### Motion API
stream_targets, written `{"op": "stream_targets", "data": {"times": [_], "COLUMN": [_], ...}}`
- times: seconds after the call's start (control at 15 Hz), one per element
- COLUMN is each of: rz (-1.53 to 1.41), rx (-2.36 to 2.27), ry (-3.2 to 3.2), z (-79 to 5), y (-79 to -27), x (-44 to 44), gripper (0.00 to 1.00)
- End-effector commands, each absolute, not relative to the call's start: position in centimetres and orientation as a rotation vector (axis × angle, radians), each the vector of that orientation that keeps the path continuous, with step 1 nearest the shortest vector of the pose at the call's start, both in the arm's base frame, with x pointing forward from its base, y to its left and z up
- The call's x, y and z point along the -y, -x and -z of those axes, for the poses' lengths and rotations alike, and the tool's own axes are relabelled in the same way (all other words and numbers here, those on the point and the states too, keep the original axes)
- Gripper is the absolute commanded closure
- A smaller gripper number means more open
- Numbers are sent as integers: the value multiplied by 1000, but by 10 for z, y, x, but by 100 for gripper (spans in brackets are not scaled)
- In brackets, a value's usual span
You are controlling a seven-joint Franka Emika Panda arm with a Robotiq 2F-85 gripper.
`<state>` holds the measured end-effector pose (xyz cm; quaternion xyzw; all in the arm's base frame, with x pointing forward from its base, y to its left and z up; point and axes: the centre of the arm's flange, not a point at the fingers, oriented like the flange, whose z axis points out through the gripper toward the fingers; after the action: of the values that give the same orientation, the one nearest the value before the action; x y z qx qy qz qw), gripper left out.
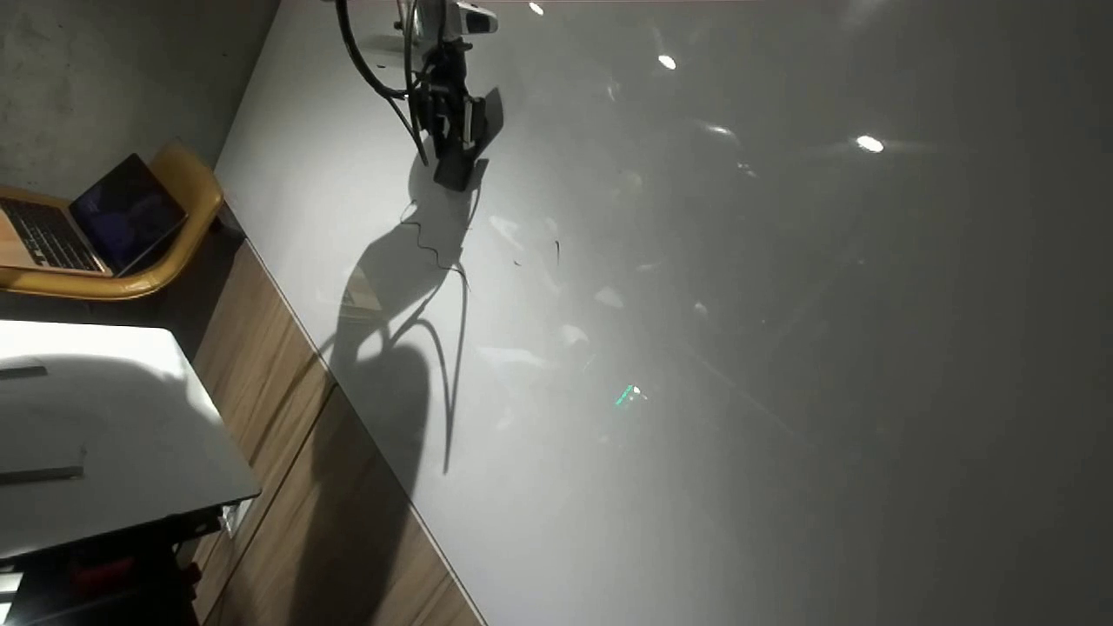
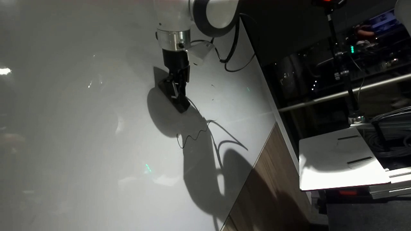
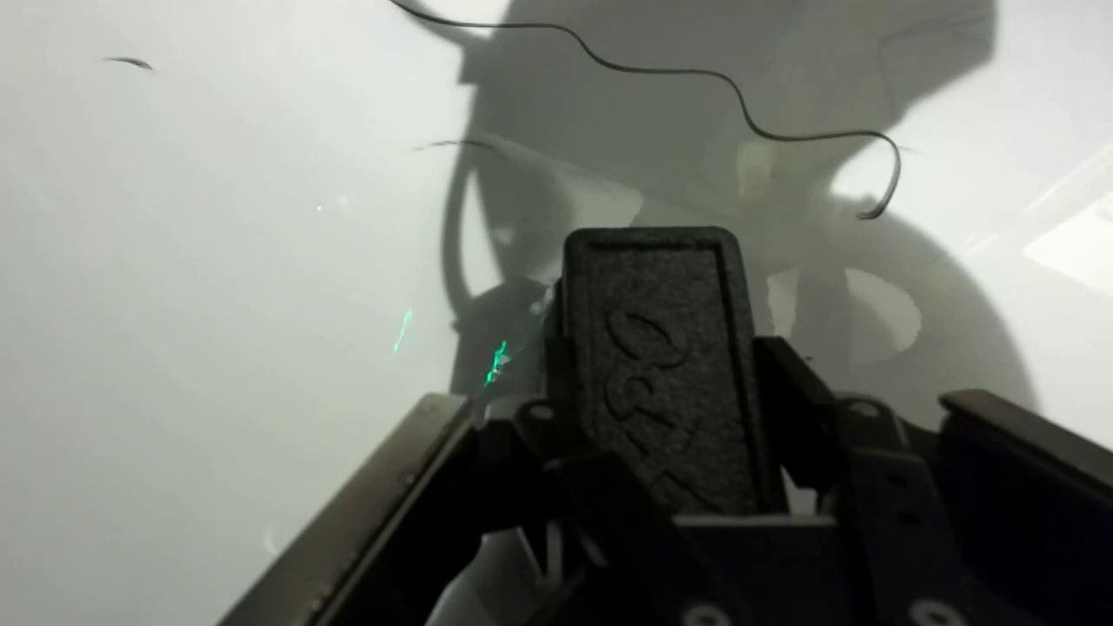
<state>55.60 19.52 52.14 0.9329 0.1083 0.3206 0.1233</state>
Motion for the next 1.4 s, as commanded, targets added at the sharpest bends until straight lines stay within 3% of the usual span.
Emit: {"op": "stream_targets", "data": {"times": [0.0, 0.93, 1.33], "rz": [-995, -797, -788], "rx": [-383, -217, -74], "ry": [-2715, -2781, -2701], "z": [-541, -433, -457], "y": [-595, -621, -614], "x": [-199, -89, -5], "gripper": [71, 71, 71]}}
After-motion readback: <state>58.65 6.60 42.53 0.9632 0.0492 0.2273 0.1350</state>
